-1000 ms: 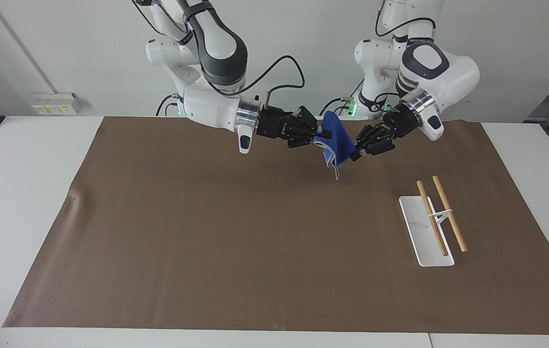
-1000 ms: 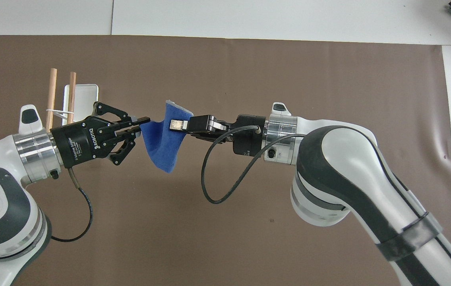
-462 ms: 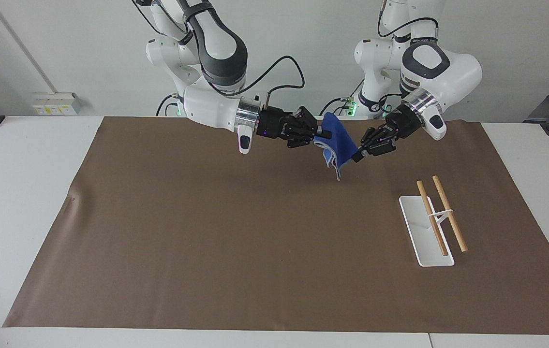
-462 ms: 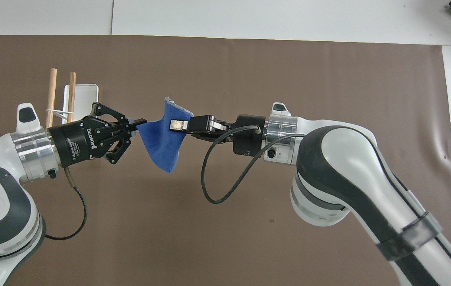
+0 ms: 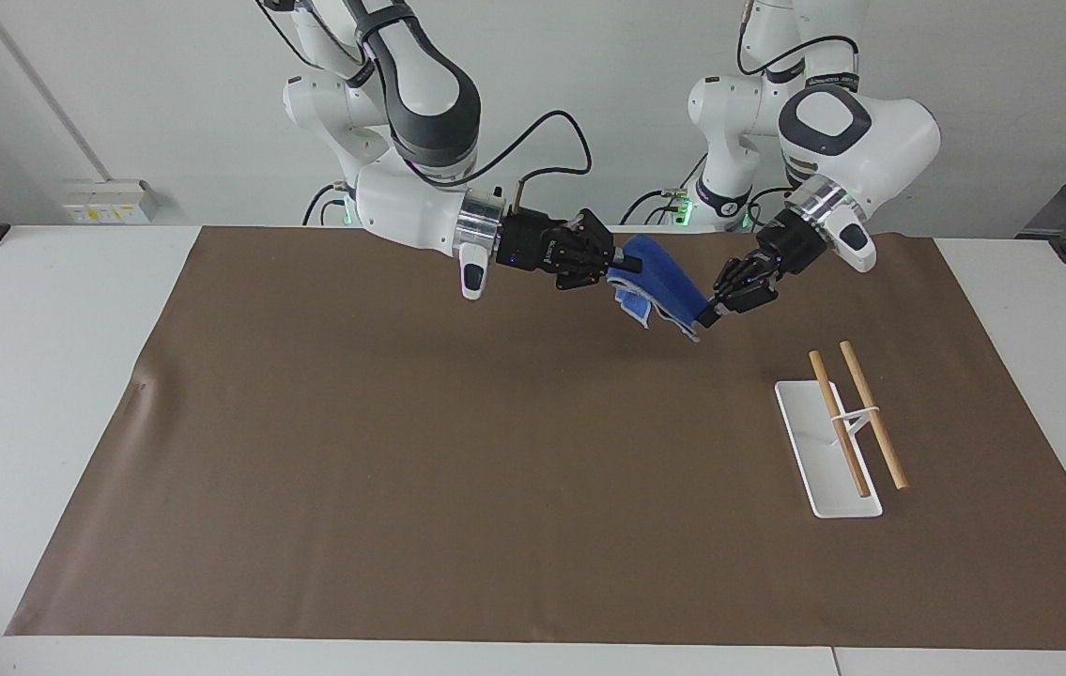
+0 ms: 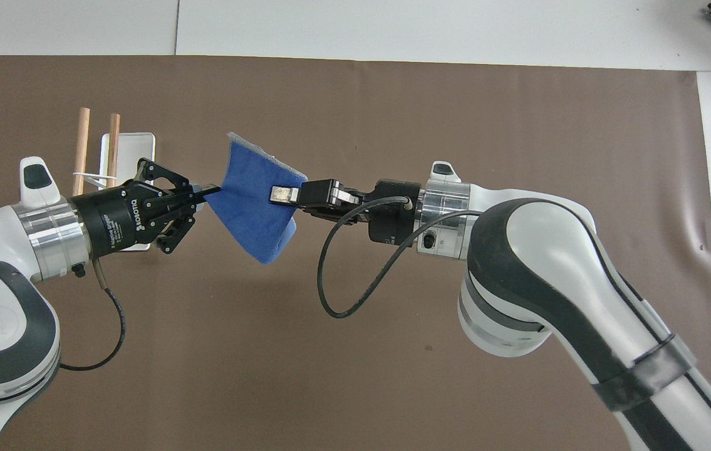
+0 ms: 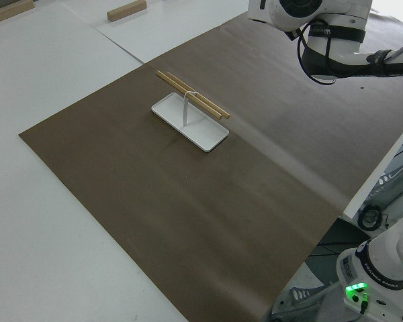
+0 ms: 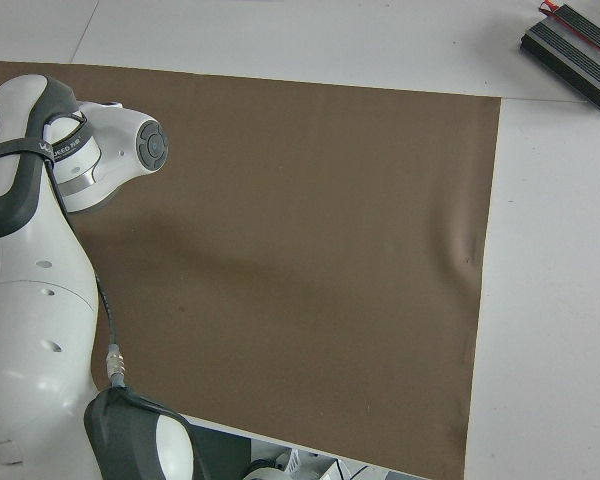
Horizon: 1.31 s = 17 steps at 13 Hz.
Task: Right arm passes towel to left arm to hang
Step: 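Open the right gripper and pull the towel toward the dowels with the left, then drape the towel over the wooden dowels while the right gripper withdraws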
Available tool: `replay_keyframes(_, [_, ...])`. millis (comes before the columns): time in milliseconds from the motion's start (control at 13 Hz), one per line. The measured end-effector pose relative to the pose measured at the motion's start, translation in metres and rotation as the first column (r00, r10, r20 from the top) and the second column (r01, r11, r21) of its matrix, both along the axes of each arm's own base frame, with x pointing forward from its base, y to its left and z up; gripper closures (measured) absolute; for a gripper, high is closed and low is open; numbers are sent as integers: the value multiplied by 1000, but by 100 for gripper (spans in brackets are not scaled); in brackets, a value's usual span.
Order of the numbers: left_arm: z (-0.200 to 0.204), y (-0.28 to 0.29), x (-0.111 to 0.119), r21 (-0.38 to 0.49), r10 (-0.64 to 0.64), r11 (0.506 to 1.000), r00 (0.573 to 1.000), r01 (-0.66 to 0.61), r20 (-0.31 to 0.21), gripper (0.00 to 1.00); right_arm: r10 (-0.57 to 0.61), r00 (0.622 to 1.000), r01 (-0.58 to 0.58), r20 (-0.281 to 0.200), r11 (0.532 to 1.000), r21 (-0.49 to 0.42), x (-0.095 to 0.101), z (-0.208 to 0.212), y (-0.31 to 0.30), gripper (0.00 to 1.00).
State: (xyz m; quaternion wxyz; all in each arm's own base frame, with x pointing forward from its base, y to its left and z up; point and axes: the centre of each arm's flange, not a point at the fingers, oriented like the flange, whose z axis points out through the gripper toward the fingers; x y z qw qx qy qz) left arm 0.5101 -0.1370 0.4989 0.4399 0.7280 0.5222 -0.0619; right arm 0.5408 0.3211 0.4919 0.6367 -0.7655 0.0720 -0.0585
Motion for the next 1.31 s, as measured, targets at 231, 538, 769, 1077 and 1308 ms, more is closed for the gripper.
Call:
replay_keyframes(231, [3,0,5,15,-3,1000,1000,3,12,98,-57,998,58,8,998,-33,4,-2,-6,76])
replay_keyframes(538, [0,2,6,93,-37,995,999,34,26,98,-42,988,80,150,964,-255,9,-8,-13,26])
replay_keyframes(769, [0,12,10,133,-35,991,999,29,40,98,37,962,101,271,874,-476,25,-18,-31,0])
replay_keyframes(1077, [5,47,24,138,37,989,998,-44,57,98,107,940,164,325,694,-702,58,-23,-89,0])
replay_keyframes(1308, [4,62,36,160,101,981,992,-113,81,98,153,944,166,291,541,-824,76,-30,-143,0])
